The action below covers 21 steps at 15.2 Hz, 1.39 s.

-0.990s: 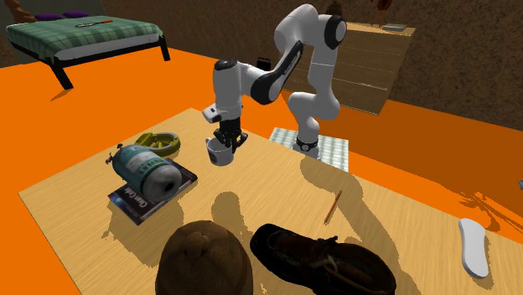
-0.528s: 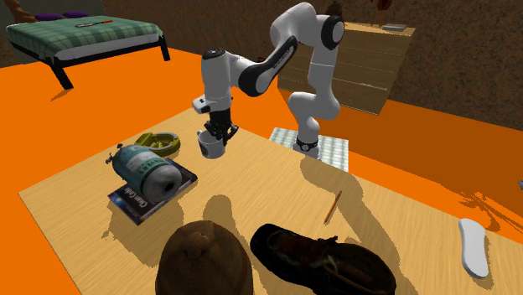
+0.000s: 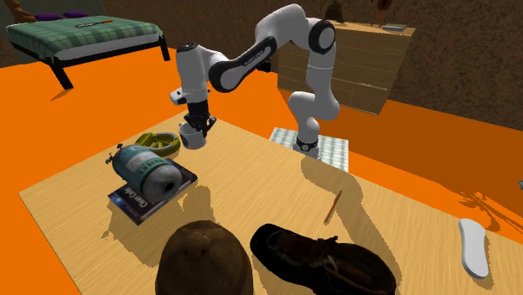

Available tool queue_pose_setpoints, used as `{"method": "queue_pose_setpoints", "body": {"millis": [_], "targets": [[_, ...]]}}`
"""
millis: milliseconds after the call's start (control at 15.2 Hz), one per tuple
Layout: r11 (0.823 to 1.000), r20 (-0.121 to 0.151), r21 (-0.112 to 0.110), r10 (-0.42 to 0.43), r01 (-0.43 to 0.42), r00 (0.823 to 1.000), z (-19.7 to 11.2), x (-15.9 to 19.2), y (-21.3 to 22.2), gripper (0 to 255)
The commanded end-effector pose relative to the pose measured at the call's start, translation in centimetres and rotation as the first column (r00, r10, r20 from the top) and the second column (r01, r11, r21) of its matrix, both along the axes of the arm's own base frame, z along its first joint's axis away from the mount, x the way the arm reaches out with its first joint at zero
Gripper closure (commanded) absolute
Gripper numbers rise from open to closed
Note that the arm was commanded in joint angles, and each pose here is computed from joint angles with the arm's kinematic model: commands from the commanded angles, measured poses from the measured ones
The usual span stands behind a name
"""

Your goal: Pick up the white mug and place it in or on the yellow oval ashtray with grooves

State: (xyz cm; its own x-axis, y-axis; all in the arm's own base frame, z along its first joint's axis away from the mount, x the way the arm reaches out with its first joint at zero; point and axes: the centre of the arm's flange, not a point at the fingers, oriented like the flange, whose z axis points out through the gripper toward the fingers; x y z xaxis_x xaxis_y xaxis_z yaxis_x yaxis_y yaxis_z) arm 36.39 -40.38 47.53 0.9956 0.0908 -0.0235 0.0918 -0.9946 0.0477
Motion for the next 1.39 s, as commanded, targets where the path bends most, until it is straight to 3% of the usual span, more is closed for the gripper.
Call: {"method": "queue_pose_setpoints", "body": {"millis": [0, 1320], "targets": [[1.0, 0.0, 0.0, 0.002, -0.002, 1.0, 0.2, -0.6, -2.5, 255], [1.0, 0.0, 0.0, 0.002, -0.002, 1.0, 1.5, -5.6, -28.4, 255]]}}
